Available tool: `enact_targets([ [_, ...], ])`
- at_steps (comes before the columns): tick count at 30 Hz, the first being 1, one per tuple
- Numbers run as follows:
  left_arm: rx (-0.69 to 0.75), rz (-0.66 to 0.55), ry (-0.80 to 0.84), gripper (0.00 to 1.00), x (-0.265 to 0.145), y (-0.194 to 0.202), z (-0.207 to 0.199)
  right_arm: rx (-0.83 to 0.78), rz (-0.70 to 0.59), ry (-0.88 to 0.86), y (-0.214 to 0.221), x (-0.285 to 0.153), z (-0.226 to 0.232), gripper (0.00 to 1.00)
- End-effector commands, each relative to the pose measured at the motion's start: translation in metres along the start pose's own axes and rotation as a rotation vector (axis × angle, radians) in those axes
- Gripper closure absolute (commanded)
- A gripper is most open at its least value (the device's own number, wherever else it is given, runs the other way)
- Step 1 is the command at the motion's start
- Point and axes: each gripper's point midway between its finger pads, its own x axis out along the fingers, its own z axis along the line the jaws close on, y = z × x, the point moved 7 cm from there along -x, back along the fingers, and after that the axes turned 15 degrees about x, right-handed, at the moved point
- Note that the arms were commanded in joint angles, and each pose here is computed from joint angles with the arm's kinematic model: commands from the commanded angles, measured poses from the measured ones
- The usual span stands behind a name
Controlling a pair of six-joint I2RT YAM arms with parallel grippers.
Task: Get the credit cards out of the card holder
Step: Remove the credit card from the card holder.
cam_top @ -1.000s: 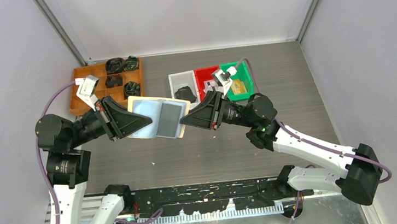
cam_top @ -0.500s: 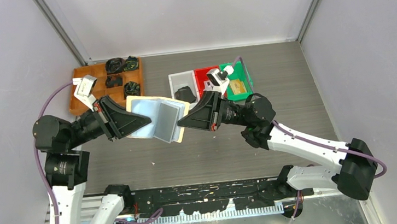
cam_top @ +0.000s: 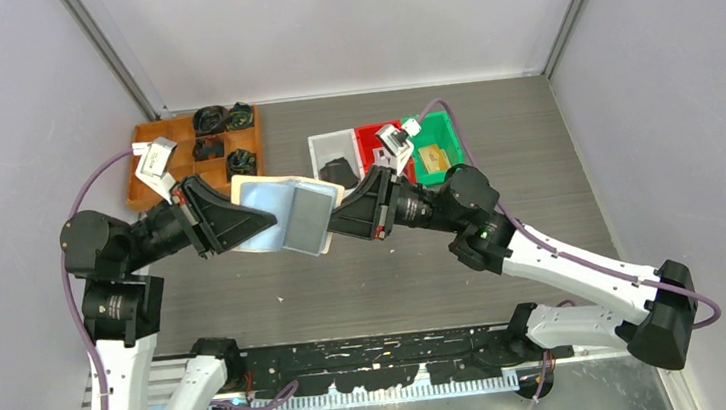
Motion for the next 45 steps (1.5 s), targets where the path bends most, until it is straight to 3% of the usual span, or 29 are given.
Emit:
enact_targets([
  [1, 0.091, -0.01, 0.022, 1.0, -0.002, -0.005, -0.008, -0.073, -0.059, 0.016, -0.008, 0.004, 0.014, 0.66],
  [5, 0.103, -0.002, 0.015, 1.0, -0.003, 0.0, -0.005, -0.075, -0.053, 0.001, -0.007, 0.007, 0.018, 0.59],
  [9, 0.125, 0.015, -0.001, 1.0, -0.004, 0.007, -0.001, -0.063, -0.06, -0.006, -0.007, 0.013, 0.023, 0.59],
  [13, 0.207, 0.046, -0.105, 0.96, -0.009, 0.02, 0.013, -0.075, -0.064, 0.009, -0.002, 0.019, 0.028, 0.71],
  [16, 0.242, 0.066, -0.162, 0.81, -0.013, 0.029, 0.022, -0.149, -0.074, 0.151, 0.001, 0.022, 0.023, 0.96],
  [17, 0.247, 0.069, -0.161, 0.73, -0.013, 0.031, 0.023, -0.18, -0.084, 0.217, 0.003, 0.021, 0.019, 0.99],
  [20, 0.241, 0.073, -0.146, 0.47, -0.014, 0.036, 0.023, -0.244, -0.078, 0.375, 0.008, 0.021, 0.008, 0.99],
  [27, 0.213, 0.098, -0.086, 0.27, -0.016, 0.049, 0.02, -0.449, -0.047, 0.741, 0.006, 0.03, 0.001, 0.99],
  [35, 0.311, 0.11, -0.083, 0.23, -0.024, 0.066, 0.02, -0.678, 0.0, 1.069, 0.002, 0.049, -0.011, 0.99],
  [39, 0.326, 0.113, -0.095, 0.23, -0.026, 0.074, 0.024, -0.765, 0.009, 1.125, 0.006, 0.06, -0.01, 0.99],
  [45, 0.342, 0.083, -0.282, 0.23, -0.029, 0.082, 0.052, -0.844, 0.036, 1.131, 0.016, 0.075, -0.001, 0.99],
])
